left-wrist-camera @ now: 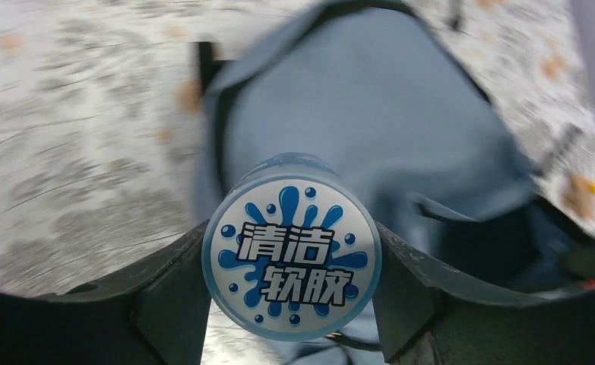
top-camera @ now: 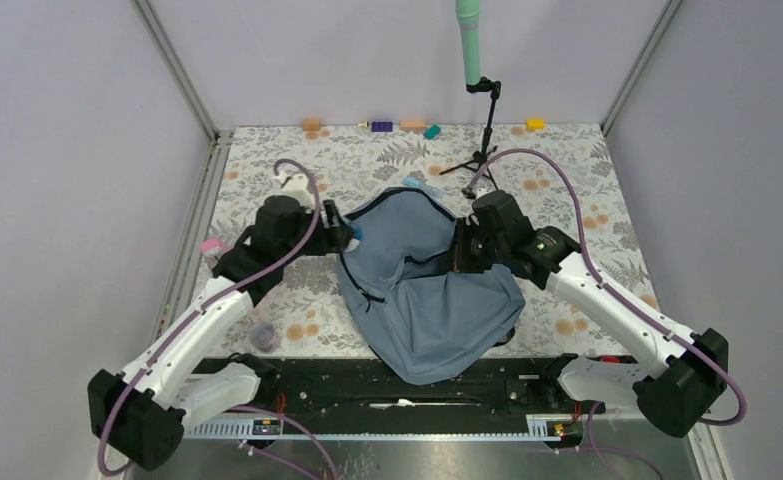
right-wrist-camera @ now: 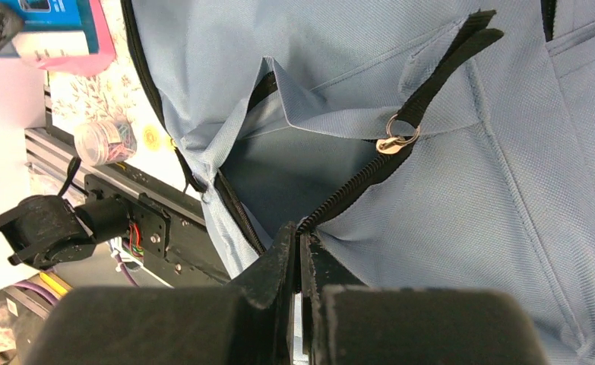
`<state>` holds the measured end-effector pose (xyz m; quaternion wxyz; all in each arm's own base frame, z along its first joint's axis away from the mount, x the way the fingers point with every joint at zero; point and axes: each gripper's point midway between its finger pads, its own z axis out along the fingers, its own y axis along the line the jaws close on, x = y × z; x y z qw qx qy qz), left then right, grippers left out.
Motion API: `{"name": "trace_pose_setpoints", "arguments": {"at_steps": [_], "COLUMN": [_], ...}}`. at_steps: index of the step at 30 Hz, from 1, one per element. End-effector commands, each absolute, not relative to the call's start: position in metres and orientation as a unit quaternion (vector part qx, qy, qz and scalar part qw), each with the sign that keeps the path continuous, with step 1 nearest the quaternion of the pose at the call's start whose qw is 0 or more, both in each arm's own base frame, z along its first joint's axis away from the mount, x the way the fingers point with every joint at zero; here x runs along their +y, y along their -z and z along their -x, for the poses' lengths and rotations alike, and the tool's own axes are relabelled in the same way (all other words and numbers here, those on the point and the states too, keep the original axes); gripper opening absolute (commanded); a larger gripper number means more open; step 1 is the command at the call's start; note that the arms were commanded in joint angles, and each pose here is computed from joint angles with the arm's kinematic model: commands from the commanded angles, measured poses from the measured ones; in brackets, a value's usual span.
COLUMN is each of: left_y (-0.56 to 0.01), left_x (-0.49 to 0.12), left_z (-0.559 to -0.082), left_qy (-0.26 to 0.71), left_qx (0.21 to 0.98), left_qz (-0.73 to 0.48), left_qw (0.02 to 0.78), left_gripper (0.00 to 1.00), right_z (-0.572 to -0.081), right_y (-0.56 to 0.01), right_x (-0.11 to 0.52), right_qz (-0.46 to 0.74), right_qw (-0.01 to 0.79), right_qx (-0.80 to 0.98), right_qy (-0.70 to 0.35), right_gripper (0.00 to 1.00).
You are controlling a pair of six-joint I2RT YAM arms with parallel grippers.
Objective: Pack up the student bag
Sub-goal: Pick up the personal item from the center of the board, then place the personal item in the student bag.
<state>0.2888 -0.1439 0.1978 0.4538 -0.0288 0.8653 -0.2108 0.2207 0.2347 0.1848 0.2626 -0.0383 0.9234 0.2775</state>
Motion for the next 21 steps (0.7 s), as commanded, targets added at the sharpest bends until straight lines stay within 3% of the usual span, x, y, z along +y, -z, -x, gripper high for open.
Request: {"name": "trace_pose_setpoints", "arguments": {"at_steps": [1,12,21], "left_y": [-0.272,-0.270,-0.226], "left_x": [-0.223,-0.329,-0.347], "left_z": [-0.289,-0.279,-0.250], "left_qy": [0.330,0.463,0.500], "left_qx": [0.799,0.764,0.784], "left_qz": [-0.069,-0.176,-0.227], "left_qw": [0.498,0.414,0.291], "left_gripper": [0.00,0.00,0.00], "right_z": [-0.222,-0.220,-0.221], "right_y": [-0.228,-0.232,-0.239], "right_x": [0.251,0.251,0.249], "right_qz": [0.082,0.088,0.089], "right_qw": [0.296,0.298,0.310], "right_qx": [0.894,0.891,0.887], "right_qy": [-0.326,-0.331,-0.331], "right_gripper": [0.00,0.00,0.00]}}
